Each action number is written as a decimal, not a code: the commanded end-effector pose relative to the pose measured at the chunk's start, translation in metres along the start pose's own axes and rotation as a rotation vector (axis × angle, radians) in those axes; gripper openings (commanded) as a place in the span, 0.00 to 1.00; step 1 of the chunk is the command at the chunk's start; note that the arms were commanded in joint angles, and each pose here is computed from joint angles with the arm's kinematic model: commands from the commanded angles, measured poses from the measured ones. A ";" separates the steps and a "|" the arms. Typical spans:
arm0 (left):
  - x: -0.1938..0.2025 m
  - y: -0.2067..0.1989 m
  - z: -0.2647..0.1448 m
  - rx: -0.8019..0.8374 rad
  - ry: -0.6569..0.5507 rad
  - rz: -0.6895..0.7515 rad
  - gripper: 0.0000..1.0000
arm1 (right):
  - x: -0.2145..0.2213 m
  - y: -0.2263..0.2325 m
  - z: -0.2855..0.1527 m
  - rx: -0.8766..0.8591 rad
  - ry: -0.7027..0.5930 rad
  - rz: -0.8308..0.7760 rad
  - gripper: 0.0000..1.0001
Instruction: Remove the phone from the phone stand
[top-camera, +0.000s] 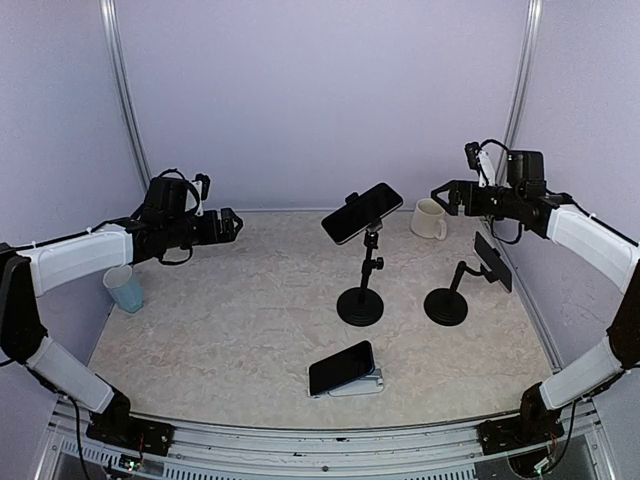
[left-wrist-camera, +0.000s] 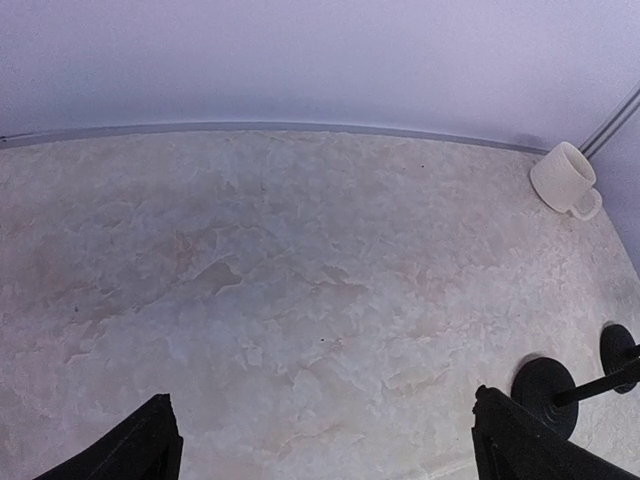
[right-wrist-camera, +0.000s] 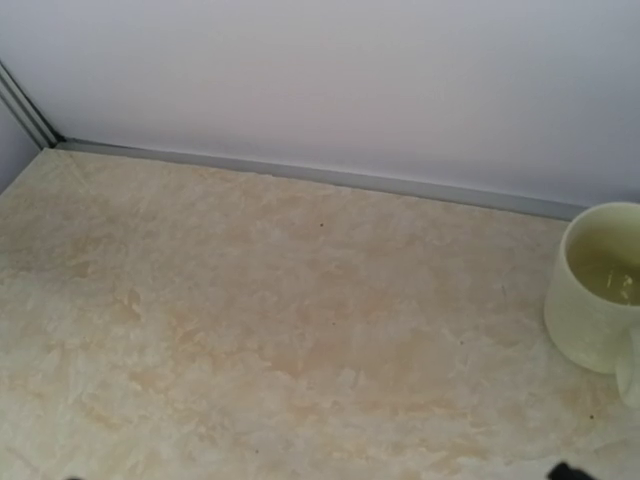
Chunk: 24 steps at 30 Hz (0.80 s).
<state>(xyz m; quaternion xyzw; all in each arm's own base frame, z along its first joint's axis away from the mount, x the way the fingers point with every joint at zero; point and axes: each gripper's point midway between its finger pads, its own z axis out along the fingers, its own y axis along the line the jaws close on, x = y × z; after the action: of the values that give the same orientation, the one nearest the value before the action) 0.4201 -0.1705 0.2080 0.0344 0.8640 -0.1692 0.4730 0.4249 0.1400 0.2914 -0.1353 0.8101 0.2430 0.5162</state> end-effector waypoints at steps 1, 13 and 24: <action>-0.023 -0.026 -0.016 0.125 -0.095 0.055 0.99 | -0.027 0.015 -0.014 -0.021 -0.070 -0.067 1.00; 0.022 -0.091 -0.045 0.412 -0.078 0.266 0.99 | -0.025 0.076 -0.072 -0.212 -0.090 -0.101 1.00; 0.127 -0.172 -0.076 0.737 -0.062 0.561 0.99 | 0.026 0.124 -0.098 -0.327 0.030 -0.068 0.95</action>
<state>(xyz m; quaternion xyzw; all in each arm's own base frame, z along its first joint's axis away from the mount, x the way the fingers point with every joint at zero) 0.2733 -0.3020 0.1744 0.3705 0.7496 -0.3051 0.4558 0.3030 0.1832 0.3522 -0.2432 0.7469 0.3297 0.5238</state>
